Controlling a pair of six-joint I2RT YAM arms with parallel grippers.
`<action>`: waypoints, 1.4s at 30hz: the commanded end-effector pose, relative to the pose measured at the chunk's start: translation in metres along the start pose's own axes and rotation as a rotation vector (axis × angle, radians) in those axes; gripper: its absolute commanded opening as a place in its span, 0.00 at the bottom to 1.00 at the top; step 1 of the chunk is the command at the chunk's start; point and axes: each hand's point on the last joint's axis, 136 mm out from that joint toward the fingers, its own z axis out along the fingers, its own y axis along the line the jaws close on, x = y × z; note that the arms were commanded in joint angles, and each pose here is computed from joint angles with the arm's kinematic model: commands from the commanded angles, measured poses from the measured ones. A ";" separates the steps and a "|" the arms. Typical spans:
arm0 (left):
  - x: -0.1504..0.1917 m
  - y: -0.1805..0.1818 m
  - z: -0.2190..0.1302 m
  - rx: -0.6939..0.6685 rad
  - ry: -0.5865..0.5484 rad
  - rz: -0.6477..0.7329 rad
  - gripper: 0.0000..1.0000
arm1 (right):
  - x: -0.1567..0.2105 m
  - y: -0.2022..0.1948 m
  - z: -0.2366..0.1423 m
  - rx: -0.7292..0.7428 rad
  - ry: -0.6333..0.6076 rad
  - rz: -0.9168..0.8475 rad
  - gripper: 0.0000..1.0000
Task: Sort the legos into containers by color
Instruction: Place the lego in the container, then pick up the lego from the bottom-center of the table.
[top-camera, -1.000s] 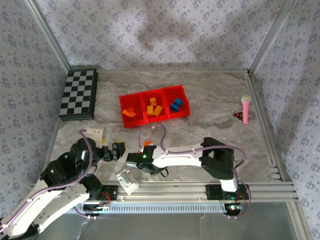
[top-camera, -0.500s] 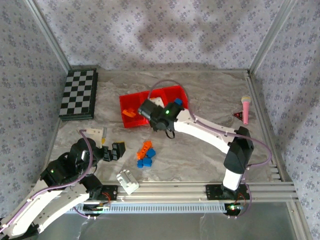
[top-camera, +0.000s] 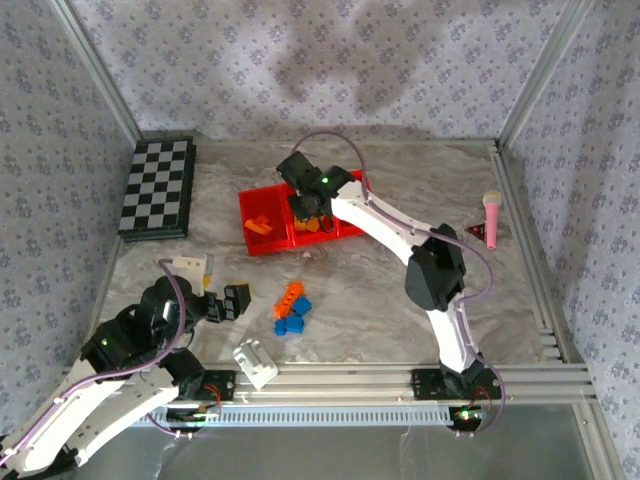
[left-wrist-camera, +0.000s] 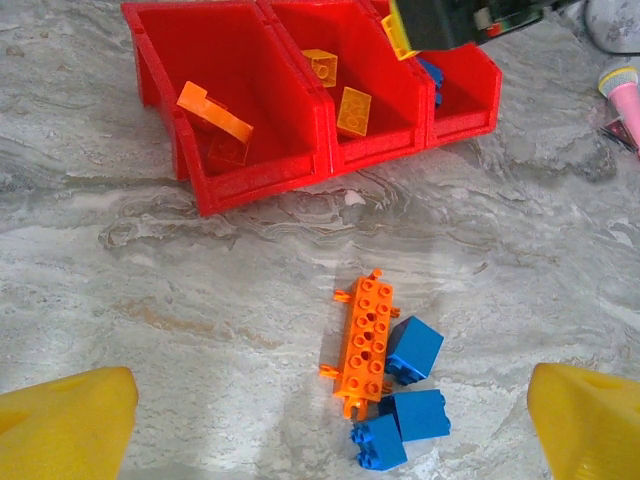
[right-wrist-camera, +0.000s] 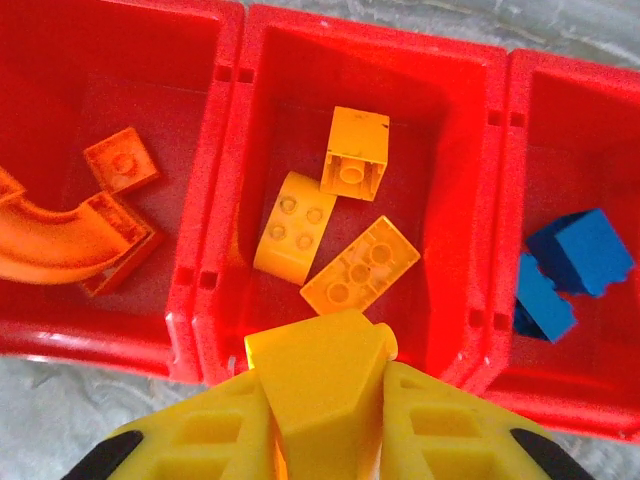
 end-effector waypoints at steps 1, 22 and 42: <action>0.001 0.003 0.000 -0.017 -0.002 -0.002 1.00 | -0.010 0.003 0.016 -0.070 0.012 0.020 0.26; 0.001 0.005 0.002 -0.029 0.000 0.003 1.00 | -0.011 -0.003 0.025 -0.096 0.053 0.085 0.51; 0.001 0.004 0.002 -0.026 0.002 0.001 1.00 | 0.065 0.043 -0.068 -0.131 -0.024 0.121 0.80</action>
